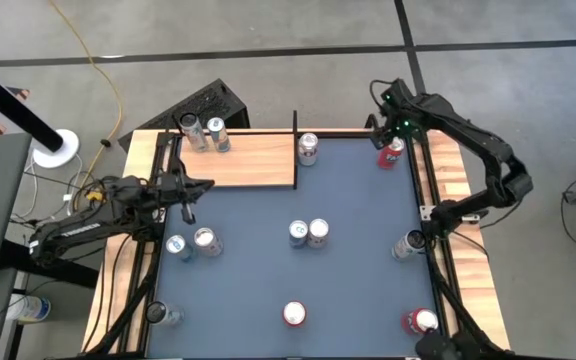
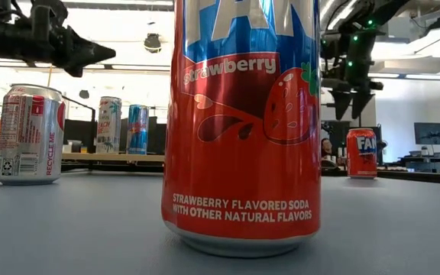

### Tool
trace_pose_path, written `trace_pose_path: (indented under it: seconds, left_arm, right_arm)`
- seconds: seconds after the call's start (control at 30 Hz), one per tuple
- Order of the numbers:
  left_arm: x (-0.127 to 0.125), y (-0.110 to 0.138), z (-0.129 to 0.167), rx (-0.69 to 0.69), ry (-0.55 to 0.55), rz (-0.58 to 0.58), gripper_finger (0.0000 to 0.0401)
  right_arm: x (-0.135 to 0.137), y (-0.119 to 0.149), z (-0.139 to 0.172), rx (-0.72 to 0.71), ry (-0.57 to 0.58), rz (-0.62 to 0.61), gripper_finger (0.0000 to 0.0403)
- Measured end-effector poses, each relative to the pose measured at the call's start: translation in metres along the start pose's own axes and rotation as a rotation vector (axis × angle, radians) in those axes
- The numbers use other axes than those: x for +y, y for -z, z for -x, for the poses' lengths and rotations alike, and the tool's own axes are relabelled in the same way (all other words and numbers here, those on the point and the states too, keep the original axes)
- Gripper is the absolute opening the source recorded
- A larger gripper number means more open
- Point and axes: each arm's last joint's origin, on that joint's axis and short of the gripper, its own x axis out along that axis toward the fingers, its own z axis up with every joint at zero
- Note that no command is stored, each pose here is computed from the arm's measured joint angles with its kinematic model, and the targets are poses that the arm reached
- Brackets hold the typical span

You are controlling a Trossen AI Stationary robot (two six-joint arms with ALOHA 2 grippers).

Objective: Place canned beverage on shelf
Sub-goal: Put the top right red soda can on the shelf

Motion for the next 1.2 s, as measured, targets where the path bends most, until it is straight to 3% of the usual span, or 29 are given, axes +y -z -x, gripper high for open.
trace_pose_path:
  seconds: [0.37, 0.87, 1.2]
  left_arm:
    - [0.000, 0.005, 0.000, 0.057, 0.003, 0.016, 0.0000]
    - [-0.001, 0.010, 0.000, 0.098, 0.009, -0.007, 0.0001]
    - [0.000, 0.016, 0.001, 0.161, -0.014, -0.003, 0.0027]
  right_arm:
    - [-0.013, 0.003, -0.005, 0.036, 0.013, -0.093, 0.0276]
    - [-0.010, 0.016, -0.027, 0.072, 0.015, -0.088, 0.0276]
    - [-0.009, 0.015, -0.039, 0.140, 0.005, -0.108, 0.0277]
